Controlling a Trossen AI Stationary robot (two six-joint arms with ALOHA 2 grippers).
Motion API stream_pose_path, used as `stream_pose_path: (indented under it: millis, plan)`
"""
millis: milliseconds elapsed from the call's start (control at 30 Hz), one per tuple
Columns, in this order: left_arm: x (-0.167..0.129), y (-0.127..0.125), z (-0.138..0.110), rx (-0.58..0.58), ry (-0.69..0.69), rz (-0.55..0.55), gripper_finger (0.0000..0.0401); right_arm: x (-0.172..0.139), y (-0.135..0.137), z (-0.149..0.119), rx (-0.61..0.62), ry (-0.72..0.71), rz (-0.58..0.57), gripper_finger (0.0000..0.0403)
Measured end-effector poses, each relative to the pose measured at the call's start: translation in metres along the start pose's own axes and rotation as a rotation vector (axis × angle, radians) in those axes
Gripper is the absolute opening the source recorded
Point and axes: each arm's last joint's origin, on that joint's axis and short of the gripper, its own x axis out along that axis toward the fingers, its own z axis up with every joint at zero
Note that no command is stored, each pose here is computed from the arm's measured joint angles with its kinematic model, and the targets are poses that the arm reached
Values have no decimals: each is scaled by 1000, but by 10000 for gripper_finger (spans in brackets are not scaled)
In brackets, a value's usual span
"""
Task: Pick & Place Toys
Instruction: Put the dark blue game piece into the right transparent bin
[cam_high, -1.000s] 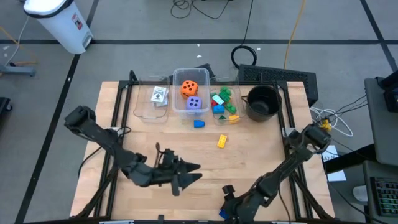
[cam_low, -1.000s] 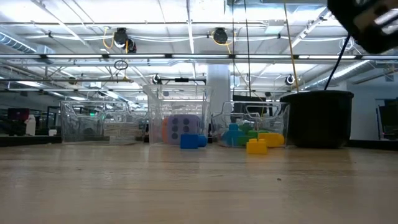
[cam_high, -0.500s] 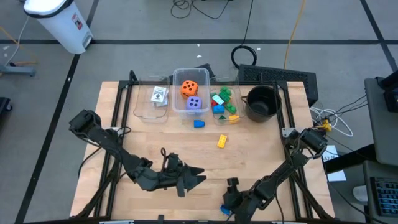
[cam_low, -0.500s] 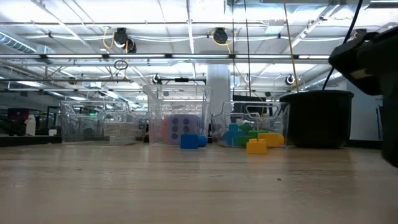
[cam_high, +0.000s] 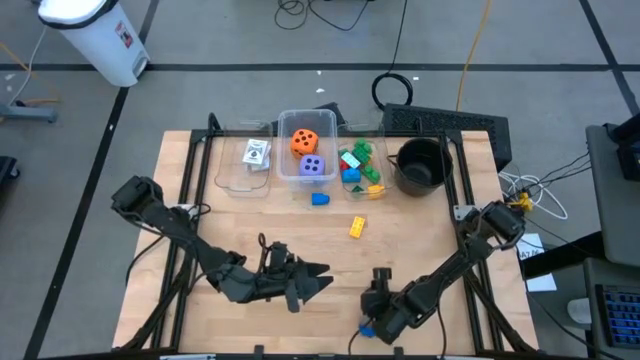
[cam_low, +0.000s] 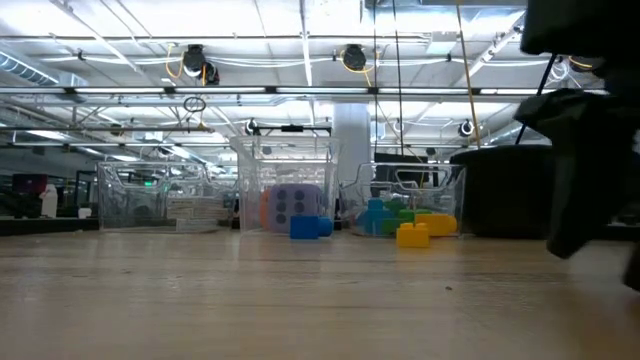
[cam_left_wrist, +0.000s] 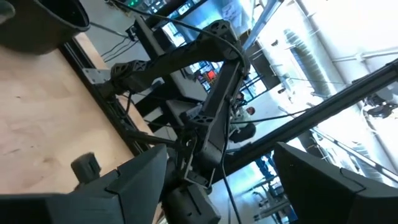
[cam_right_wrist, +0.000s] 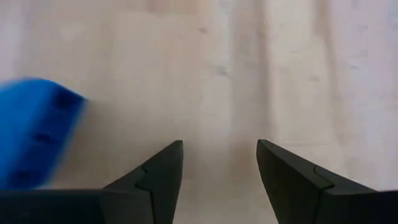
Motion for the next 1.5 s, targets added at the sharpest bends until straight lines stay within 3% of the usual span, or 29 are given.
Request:
stream_pose_path:
  millis: [167,333,500,667,1133,1500]
  plan:
    - [1,1,1,21,-3,2,303,-23,-17,15,-13,-49,20,196]
    - [1,1,1,39,-1,1,303,-62,-29,36,140,-190,158,196]
    - [1,1,1,44,0,0,303,-85,-19,44,250,-311,303,196]
    - [0,0,0,44,4,-3,303,-85,-1,35,285,-296,347,196]
    - [-2,-1,-2,34,9,-6,303,-60,39,4,332,-244,304,196]
    - [-2,-1,-2,31,8,-5,303,-56,43,2,301,-261,281,196]
